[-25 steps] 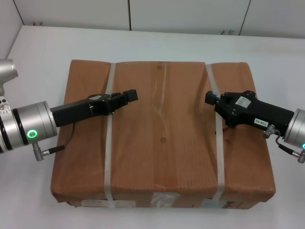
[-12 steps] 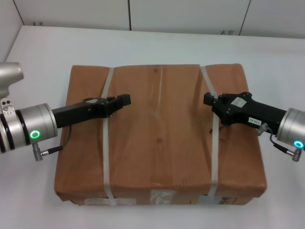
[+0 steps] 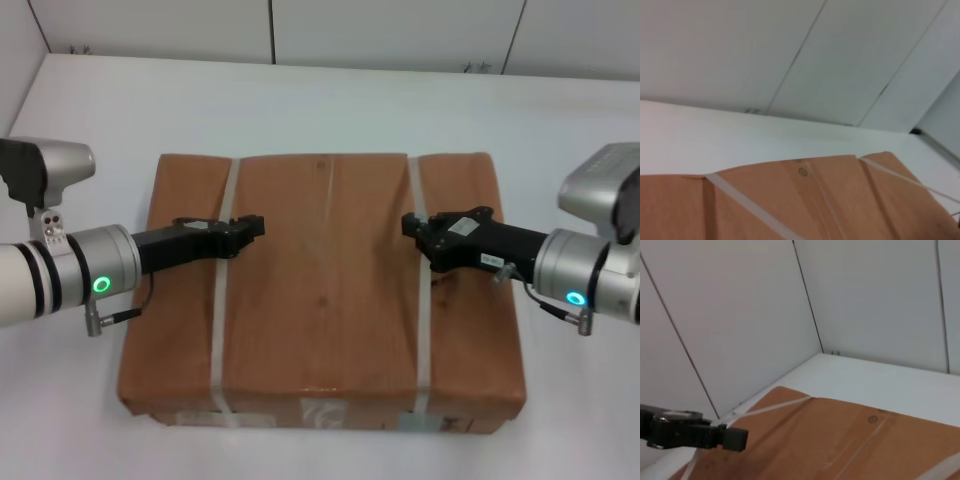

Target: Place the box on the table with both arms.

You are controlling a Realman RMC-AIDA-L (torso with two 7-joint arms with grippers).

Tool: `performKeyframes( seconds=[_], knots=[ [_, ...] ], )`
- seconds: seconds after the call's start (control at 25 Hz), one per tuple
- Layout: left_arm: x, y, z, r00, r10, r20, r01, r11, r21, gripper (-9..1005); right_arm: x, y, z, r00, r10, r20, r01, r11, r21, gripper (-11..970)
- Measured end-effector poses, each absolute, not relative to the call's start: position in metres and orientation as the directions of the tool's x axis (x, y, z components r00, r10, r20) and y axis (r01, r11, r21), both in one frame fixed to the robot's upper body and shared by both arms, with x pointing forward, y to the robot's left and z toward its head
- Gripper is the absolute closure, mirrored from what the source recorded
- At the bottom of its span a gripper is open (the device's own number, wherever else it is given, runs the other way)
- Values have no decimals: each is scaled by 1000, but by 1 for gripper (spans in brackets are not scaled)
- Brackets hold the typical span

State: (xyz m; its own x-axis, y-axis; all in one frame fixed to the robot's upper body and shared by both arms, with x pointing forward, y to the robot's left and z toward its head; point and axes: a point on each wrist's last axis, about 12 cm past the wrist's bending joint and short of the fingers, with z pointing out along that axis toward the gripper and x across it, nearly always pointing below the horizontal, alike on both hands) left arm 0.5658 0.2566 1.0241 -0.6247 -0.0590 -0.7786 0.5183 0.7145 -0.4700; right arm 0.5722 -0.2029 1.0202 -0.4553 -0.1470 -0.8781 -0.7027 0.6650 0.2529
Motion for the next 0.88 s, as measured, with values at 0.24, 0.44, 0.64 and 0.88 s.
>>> performKeyframes(
  seconds=[0.24,0.44,0.64,0.88],
  knots=[
    [567,256,1020,-628,-45,-777,503,738,-450,915,573,-198,1017,-474,-163,-865,-690,680,250,952],
    [568,259,1016,-638,-36,-770,476,767,-430,915,577,-198,1012,-496,-187,-848,-661,714,230,945],
    [568,260,1013,-648,-20,-761,468,778,-419,898,577,-196,1011,-508,-192,-840,-652,723,229,936],
    [567,259,1014,-642,-12,-766,479,775,-413,883,578,-199,1009,-523,-186,-832,-632,740,232,790]
  ],
)
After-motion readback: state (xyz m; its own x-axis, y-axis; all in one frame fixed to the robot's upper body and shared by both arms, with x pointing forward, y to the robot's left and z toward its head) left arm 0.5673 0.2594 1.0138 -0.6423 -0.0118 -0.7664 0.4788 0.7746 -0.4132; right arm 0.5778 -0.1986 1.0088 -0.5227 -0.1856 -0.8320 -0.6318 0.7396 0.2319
